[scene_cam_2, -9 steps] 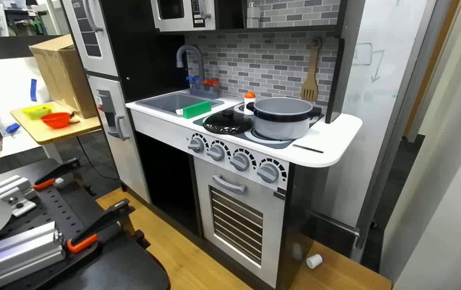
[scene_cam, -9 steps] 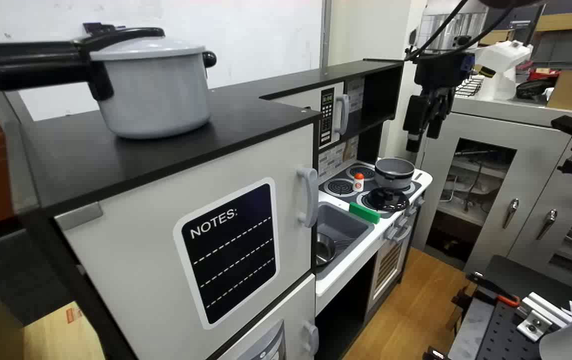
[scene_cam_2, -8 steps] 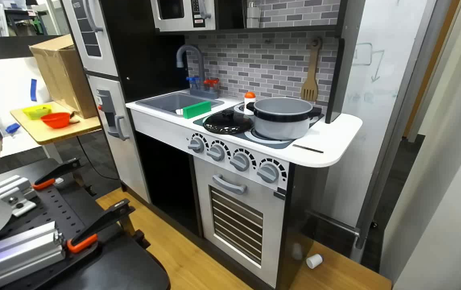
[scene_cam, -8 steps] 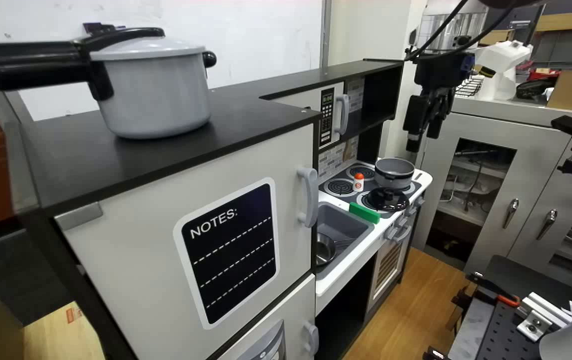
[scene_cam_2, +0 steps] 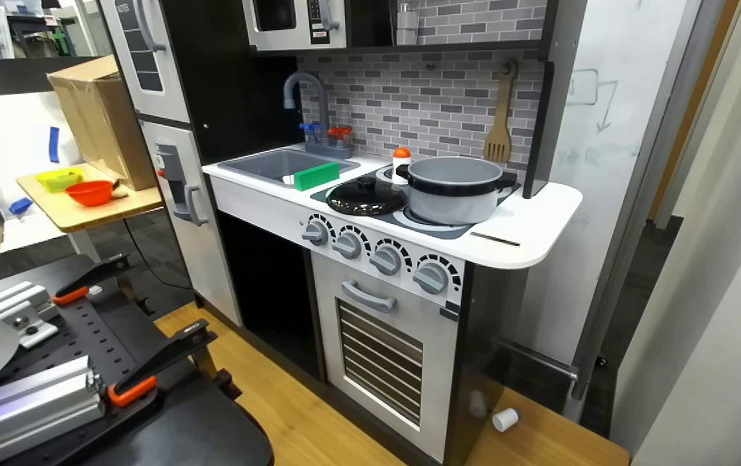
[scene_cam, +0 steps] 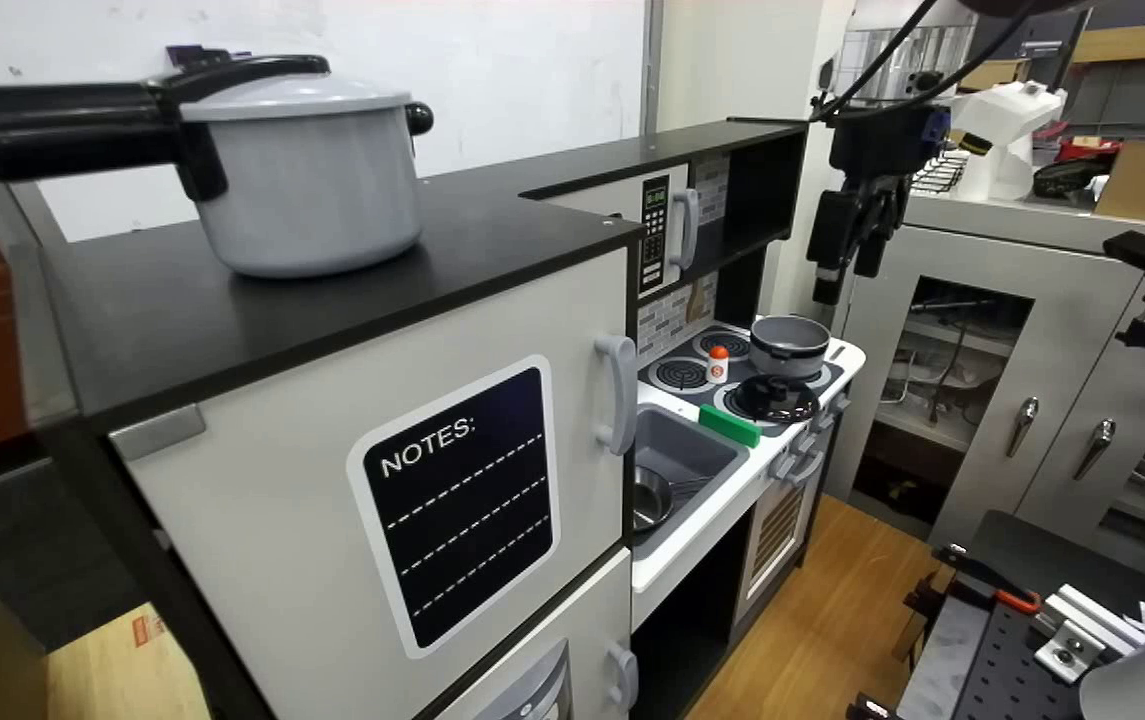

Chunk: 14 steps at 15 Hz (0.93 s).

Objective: Pick up and put down the green block then put the salt cellar inside the pot and the green block in the sink

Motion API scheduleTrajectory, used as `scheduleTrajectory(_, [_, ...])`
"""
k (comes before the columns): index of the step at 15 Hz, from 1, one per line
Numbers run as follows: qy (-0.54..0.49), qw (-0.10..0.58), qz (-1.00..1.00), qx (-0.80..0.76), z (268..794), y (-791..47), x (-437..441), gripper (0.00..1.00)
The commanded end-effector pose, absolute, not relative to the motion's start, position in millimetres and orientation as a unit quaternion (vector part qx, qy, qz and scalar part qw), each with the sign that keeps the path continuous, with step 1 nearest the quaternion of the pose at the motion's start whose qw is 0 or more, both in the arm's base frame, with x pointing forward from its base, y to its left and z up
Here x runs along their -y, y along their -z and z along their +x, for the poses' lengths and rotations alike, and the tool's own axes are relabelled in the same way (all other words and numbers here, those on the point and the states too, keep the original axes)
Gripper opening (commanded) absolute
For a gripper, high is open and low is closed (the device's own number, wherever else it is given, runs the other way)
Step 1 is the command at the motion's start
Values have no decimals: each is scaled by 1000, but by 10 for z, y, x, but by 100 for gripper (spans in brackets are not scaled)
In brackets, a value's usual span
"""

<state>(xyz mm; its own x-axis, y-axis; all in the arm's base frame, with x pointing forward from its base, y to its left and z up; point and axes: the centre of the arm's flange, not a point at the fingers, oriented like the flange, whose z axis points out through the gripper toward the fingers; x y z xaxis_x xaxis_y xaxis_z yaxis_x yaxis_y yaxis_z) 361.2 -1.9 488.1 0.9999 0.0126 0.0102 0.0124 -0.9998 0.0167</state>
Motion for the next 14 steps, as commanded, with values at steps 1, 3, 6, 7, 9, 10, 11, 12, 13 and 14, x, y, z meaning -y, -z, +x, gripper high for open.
scheduleTrajectory(1, [-5, 8, 1000, -6, 3612, -4881, 19, 100])
scheduleTrajectory(3, [-5, 8, 1000, -6, 3612, -4881, 19, 100])
scheduleTrajectory(6, [-7, 14, 1000, -13, 3651, -4844, 9, 100])
scheduleTrajectory(7, [-7, 16, 1000, -17, 3675, -4824, 10, 100])
scheduleTrajectory(9, [-3, 11, 999, -30, 3769, -4768, 17, 100])
scheduleTrajectory(10, [-1, 12, 999, -35, 3834, -4727, 37, 100])
scheduleTrajectory(11, [1, 14, 999, -38, 3922, -4668, 66, 100])
scheduleTrajectory(12, [3, 14, 999, -41, 3993, -4612, 82, 100])
scheduleTrajectory(13, [6, 13, 999, -40, 4093, -4544, 106, 100])
scheduleTrajectory(14, [9, 15, 999, -40, 4177, -4475, 127, 100])
